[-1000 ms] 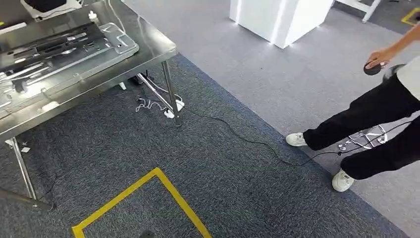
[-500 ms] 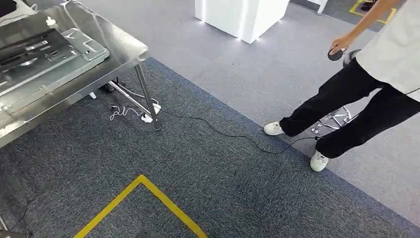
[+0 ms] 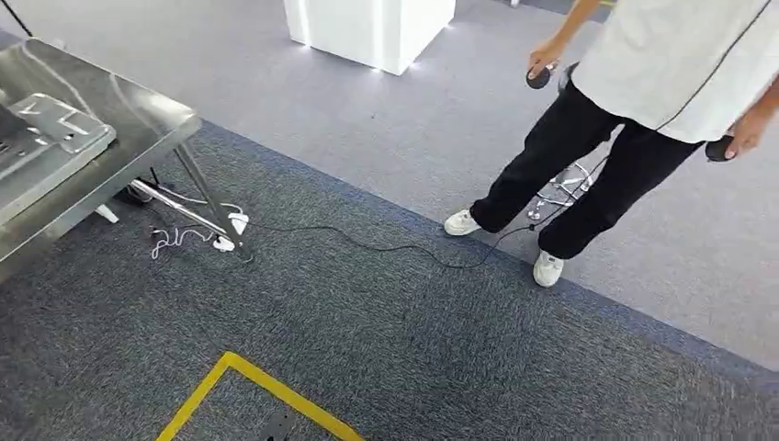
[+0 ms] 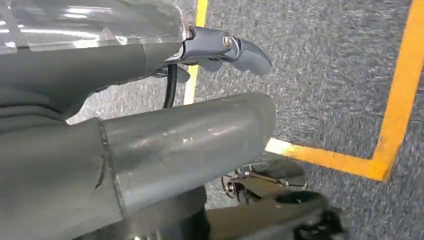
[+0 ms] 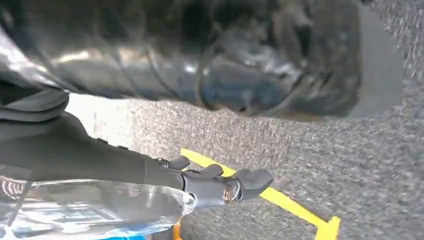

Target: Take the parts from the cabinet and place them on the table.

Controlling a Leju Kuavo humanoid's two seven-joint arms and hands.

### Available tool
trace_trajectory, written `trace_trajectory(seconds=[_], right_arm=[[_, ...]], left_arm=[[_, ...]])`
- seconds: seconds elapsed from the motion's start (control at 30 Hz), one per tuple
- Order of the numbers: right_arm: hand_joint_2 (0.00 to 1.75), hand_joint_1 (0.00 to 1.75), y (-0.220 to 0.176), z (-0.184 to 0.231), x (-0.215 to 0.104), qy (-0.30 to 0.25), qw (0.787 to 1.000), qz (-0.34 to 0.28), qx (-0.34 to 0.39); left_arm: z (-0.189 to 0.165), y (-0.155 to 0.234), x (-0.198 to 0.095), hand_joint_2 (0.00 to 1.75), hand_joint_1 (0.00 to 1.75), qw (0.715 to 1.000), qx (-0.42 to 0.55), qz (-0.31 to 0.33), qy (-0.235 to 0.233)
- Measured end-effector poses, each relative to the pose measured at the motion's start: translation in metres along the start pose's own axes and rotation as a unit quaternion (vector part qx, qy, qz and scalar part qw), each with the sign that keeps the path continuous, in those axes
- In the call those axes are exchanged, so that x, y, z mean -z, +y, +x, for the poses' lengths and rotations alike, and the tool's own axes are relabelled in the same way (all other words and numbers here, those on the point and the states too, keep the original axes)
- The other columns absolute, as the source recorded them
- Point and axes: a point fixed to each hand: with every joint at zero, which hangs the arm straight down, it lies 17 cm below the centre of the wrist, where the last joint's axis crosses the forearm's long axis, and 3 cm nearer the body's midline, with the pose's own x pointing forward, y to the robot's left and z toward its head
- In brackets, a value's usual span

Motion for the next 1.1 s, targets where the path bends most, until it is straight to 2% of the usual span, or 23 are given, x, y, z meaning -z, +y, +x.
trace_trajectory(seconds=[1.1], right_arm=[[0.00,0.00,0.002,-0.007,-0.001,0.009,1.000,0.004,-0.018]], left_arm=[[-0.005,0.004,0.000,0.00,0.00,1.000,-0.020,0.016,0.015]])
